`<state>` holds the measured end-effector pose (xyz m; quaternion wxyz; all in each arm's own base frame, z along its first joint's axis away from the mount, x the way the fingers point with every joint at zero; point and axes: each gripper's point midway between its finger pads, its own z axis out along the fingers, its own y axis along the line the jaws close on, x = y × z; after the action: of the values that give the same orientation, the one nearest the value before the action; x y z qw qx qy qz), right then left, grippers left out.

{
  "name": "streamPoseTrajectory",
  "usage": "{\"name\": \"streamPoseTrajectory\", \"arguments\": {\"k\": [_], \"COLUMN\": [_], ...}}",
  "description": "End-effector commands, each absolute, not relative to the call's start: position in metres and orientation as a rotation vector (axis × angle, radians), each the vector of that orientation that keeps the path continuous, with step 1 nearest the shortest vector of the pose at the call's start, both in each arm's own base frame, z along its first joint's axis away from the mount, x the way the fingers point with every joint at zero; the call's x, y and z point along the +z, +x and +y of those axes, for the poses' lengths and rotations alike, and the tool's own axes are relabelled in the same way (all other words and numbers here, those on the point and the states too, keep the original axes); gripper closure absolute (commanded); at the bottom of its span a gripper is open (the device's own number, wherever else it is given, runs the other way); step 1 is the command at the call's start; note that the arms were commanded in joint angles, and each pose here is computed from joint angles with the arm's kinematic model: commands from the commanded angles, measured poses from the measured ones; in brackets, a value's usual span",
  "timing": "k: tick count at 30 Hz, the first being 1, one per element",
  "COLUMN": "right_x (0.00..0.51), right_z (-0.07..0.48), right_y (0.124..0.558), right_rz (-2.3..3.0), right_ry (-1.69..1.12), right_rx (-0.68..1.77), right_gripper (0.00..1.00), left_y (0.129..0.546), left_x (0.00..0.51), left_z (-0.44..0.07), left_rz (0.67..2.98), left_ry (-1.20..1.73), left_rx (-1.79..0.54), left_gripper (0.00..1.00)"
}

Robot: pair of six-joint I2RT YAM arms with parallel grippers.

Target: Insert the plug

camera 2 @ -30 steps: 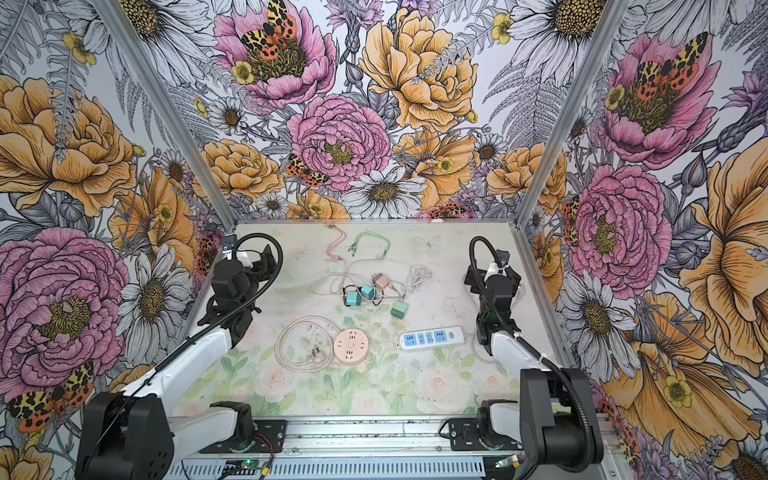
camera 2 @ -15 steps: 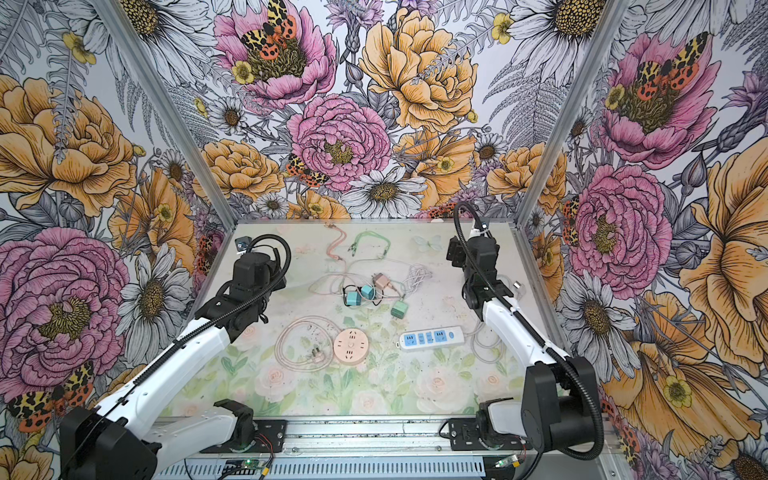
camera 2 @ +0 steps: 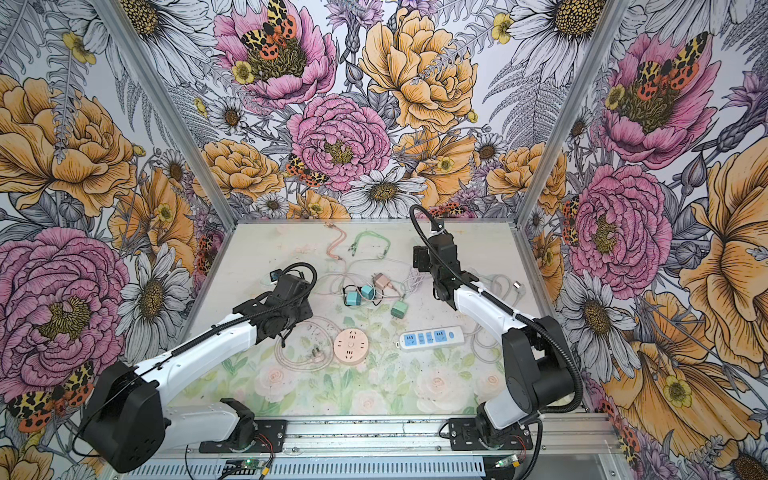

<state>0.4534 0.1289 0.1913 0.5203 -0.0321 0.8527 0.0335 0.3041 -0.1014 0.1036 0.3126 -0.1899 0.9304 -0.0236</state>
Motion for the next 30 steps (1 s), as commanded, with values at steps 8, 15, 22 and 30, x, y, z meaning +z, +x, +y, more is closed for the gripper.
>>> {"name": "streamPoseTrajectory", "arguments": {"k": [8,15,22,30], "right_x": [0.189,0.188,0.183,0.181], "right_z": [0.149,0.151,0.147,0.145], "right_y": [0.452,0.451,0.452,0.45], "right_rz": [2.063,2.064,2.073,2.075], "right_ry": [-0.1,-0.107,-0.087,-0.088], "right_rx": [0.137,0.128,0.106,0.089], "right_gripper": [0.2,0.2,0.2,0.2], "left_y": [0.312,0.314,0.31,0.307], "left_x": [0.066,0.051,0.031,0.021], "left_z": [-0.127,-0.128,-0.127,-0.109], "left_rz": [2.586,2.618,2.666,2.666], "left_ry": [-0.552,-0.582,-0.613,-0.681], "left_rx": [-0.047,-0.015,0.019,0.075], "left_gripper": [0.47,0.47,0.49,0.58]}}
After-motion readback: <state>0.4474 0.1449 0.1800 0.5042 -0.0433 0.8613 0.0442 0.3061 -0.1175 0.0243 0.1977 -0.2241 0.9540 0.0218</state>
